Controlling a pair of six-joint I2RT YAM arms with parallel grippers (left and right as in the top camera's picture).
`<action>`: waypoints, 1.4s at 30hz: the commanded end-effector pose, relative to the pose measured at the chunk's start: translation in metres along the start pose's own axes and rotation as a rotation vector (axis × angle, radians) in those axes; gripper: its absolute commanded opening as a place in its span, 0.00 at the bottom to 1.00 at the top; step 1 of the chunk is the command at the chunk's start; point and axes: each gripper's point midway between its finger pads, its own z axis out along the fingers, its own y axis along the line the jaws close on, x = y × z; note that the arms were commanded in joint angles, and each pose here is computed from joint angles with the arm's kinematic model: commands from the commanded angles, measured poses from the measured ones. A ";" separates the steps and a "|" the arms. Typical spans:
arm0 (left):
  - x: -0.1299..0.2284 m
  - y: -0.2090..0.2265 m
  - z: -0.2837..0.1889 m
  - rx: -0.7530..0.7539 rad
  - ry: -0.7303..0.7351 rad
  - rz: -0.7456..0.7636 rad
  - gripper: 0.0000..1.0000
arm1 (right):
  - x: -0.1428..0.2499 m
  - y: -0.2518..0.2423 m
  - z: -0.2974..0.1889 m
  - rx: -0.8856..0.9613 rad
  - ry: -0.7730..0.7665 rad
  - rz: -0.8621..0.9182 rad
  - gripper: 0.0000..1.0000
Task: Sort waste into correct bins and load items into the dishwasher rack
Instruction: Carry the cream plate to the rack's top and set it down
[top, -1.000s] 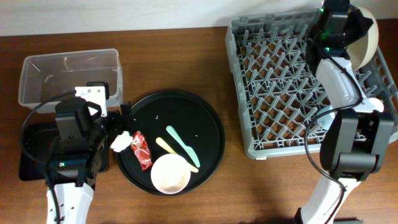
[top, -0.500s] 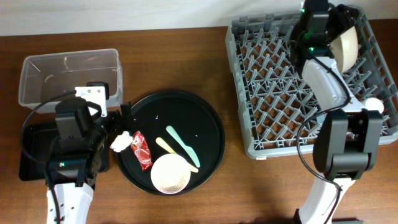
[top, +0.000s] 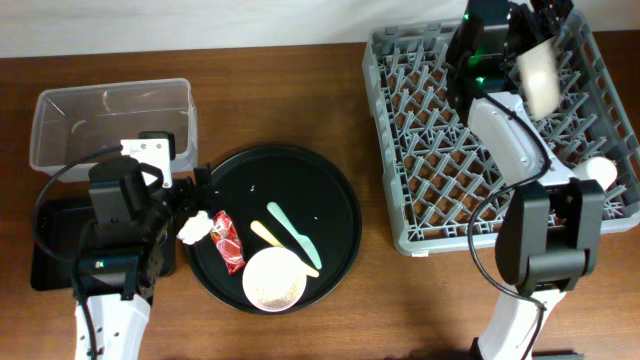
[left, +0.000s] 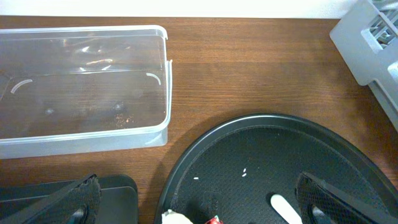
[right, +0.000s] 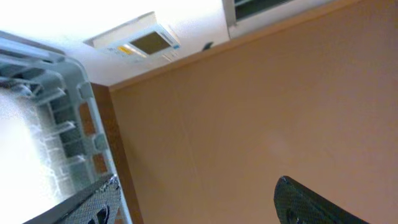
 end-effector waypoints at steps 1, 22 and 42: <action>-0.010 0.002 -0.004 -0.010 -0.024 0.016 0.99 | 0.001 -0.033 -0.017 0.045 0.033 0.061 0.83; -0.010 0.002 -0.004 -0.010 -0.024 0.017 0.99 | -0.065 -0.149 -0.245 -0.109 -0.286 0.612 0.99; -0.010 0.002 -0.004 -0.010 -0.024 0.017 0.99 | -0.022 -0.259 -0.355 -0.389 -0.467 0.999 0.98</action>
